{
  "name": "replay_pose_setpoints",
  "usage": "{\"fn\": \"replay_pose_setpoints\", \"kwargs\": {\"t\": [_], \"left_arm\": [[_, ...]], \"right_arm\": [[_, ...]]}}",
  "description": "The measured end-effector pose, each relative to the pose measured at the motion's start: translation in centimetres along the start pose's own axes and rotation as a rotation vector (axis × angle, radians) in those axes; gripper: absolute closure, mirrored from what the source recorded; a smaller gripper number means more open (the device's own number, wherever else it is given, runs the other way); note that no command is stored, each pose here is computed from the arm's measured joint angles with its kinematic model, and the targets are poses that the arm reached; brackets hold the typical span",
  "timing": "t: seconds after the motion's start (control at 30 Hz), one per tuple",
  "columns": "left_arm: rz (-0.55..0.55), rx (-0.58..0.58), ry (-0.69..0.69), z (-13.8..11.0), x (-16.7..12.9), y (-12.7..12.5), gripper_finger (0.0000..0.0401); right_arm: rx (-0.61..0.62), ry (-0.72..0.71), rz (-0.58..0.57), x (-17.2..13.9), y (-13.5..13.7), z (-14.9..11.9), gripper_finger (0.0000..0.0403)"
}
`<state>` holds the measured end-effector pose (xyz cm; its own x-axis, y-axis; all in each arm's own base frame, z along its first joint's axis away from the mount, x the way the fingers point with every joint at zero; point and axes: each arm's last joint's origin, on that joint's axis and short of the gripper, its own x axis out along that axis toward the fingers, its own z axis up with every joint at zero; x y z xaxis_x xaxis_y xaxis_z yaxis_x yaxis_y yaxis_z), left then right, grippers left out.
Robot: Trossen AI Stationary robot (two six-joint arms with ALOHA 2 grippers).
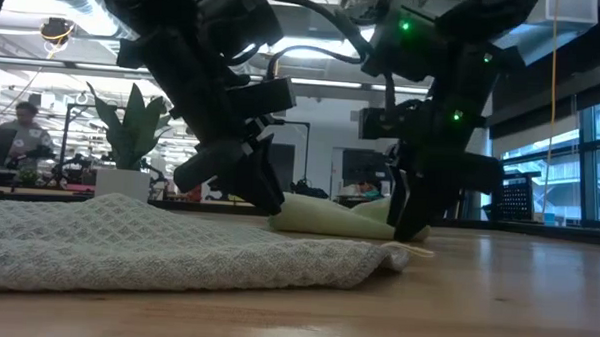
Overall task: Roll microfiber towels into tight, uniform cylinder then place into a basket
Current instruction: Roll the green microfiber towel
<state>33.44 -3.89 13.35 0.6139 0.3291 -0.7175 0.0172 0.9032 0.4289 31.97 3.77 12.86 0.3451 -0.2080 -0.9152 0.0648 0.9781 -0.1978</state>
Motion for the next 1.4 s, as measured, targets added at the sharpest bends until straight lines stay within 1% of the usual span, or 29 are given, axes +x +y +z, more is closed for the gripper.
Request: {"fn": "replay_pose_setpoints", "kwargs": {"t": [0.13,0.23,0.47,0.57,0.67,0.77,0.8,1.0,1.17,1.27,1.4], "left_arm": [[0.007,-0.015,-0.016,0.1,0.3,0.2,0.0287],[0.014,-0.02,0.005,-0.2,0.7,0.6,0.0287],[0.021,-0.038,0.006,-0.3,1.0,1.2,0.0287],[0.0,-0.009,-0.004,-0.3,1.2,1.3,0.0287],[-0.035,0.044,-0.03,-0.2,1.6,1.0,0.0287],[-0.019,0.127,-0.022,-0.3,1.9,0.7,0.0287],[-0.007,0.138,-0.016,-0.3,1.9,0.7,0.0287],[0.006,0.13,0.002,-0.6,2.0,1.1,0.0287],[0.017,0.115,0.013,-0.7,2.3,1.8,0.0289],[0.004,0.11,0.026,-1.0,2.5,2.1,0.0307],[-0.032,0.11,0.057,-1.4,2.6,2.3,0.0357]], "right_arm": [[-0.002,-0.003,-0.003,0.0,0.0,0.0,0.0246],[0.004,-0.005,-0.002,0.1,0.0,0.0,0.0282],[0.007,-0.007,-0.009,0.2,-0.1,0.0,0.0361],[0.009,-0.014,-0.007,0.2,-0.1,0.1,0.0389],[0.011,-0.013,-0.006,0.2,-0.1,0.1,0.0393],[0.014,-0.013,-0.001,0.2,-0.2,0.1,0.0385],[0.015,-0.012,-0.001,0.2,-0.2,0.1,0.0384],[0.025,-0.016,0.001,0.3,-0.4,0.2,0.0395],[0.048,-0.018,0.002,0.3,-0.4,0.2,0.0391],[0.049,-0.019,0.002,0.3,-0.4,0.2,0.039],[0.051,-0.024,0.002,0.3,-0.4,0.3,0.0394]]}}
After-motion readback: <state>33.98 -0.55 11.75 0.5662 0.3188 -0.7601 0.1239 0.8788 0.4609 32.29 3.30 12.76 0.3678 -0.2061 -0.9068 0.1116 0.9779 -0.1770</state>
